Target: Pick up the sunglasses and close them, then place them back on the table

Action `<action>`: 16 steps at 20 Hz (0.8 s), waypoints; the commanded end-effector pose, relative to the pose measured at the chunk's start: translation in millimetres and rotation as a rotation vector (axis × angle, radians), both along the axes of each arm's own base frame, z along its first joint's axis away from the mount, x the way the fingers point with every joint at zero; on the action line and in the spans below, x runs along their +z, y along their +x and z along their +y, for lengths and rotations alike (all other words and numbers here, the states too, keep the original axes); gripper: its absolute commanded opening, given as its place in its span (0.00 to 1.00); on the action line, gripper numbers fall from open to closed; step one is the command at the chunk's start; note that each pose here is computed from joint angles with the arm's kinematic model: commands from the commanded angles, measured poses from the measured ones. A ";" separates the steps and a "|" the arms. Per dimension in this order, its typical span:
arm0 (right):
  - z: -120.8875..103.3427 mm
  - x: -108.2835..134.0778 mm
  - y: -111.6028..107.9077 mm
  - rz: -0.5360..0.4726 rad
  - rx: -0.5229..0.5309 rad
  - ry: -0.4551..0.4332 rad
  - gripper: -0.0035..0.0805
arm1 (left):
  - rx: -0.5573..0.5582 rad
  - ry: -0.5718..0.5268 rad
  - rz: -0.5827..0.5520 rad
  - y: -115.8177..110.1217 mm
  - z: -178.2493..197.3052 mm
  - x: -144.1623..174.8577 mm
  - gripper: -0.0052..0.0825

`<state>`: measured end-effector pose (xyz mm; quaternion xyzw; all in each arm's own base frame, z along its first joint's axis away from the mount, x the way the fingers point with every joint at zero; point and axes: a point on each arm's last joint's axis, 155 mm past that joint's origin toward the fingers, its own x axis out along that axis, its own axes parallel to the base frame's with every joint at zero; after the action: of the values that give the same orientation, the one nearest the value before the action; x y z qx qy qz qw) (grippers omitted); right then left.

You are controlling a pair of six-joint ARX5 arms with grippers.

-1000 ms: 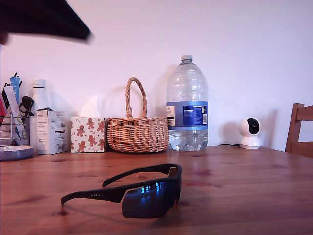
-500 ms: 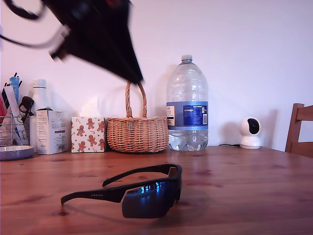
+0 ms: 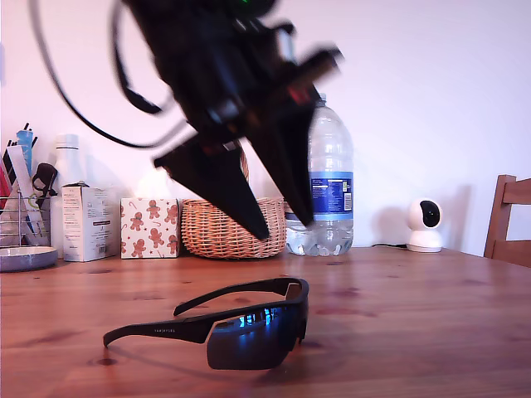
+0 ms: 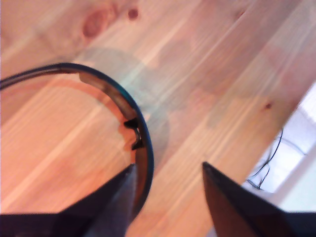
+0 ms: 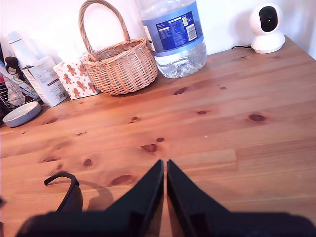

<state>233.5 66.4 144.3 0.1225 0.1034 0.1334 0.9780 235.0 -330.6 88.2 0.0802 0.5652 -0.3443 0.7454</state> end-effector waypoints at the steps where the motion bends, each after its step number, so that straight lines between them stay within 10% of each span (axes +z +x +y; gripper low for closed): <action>1: 1.3 -5.1 0.4 0.005 0.005 0.001 0.03 | -0.012 0.042 0.019 0.0 -4.5 -13.0 0.51; 16: 1.8 -4.9 0.2 0.005 0.007 0.002 0.03 | -0.025 0.145 0.053 16.2 -15.2 -69.2 0.56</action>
<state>233.4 66.6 144.4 0.1225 0.1032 0.1340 0.9779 250.9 -345.0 27.0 0.1273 0.6042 -0.3150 0.7208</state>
